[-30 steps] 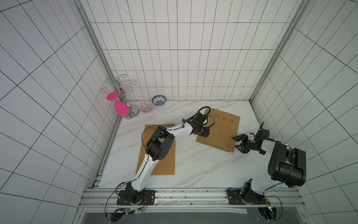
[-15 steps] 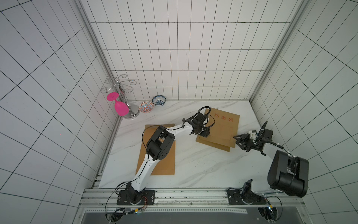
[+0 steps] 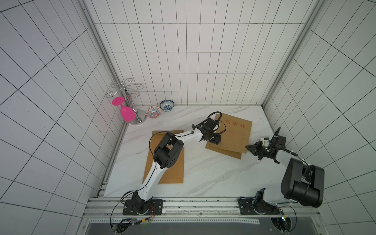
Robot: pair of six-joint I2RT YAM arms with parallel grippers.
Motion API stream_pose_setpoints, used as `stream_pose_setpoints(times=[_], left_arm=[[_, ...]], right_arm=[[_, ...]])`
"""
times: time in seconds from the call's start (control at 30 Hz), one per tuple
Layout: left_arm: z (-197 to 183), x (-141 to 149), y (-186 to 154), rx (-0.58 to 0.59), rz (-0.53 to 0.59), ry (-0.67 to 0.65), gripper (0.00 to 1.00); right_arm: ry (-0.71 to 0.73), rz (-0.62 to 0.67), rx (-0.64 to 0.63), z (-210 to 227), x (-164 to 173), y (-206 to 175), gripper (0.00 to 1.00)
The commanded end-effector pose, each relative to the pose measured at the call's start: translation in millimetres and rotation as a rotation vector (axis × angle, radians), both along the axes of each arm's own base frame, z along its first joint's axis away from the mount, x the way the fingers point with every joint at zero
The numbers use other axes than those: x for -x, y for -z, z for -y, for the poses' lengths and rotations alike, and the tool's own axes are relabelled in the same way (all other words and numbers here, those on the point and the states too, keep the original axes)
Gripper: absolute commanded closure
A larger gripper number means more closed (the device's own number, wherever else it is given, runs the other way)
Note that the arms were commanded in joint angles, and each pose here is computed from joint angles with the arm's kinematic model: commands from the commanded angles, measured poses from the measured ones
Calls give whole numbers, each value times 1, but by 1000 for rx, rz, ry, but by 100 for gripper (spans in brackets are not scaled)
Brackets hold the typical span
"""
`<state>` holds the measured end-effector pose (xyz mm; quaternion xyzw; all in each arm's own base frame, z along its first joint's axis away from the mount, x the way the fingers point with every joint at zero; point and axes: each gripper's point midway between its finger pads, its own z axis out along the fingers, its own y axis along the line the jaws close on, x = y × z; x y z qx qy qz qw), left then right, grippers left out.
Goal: Open the file bag
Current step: Pick up the file bag from the file bag.
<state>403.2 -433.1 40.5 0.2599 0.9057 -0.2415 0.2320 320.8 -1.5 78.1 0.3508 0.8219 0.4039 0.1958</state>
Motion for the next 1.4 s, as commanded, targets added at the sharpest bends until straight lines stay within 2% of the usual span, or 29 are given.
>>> stream_pose_setpoints(times=[0.0,0.1,0.17,0.27,0.37,0.43,0.5,0.63,0.77,1.17,1.37], left_arm=[[-8,-4,-49,16,109,-14,9],[-17,-4,-116,88,254,-20,3],[-24,4,-158,137,353,-6,3],[-34,27,-195,163,484,42,3],[-39,60,-211,139,632,120,3],[-35,86,-212,126,735,180,2],[-30,108,-207,102,793,233,2],[-16,132,-191,65,816,318,2],[-3,142,-179,45,821,383,2],[44,146,-142,-110,896,479,3],[50,125,-133,-283,1005,375,11]], right_arm=[[22,-1,25,2,9,-6,100],[60,21,40,4,10,-18,100],[90,42,56,3,11,-30,100],[129,75,84,0,11,-51,100],[140,114,107,-9,10,-75,100],[133,134,123,-15,9,-90,100],[132,145,107,-23,7,-102,100],[98,158,81,-40,4,-117,100],[69,163,62,-54,4,-124,100],[53,172,14,-69,12,-141,100],[38,167,13,-74,16,-143,100]])
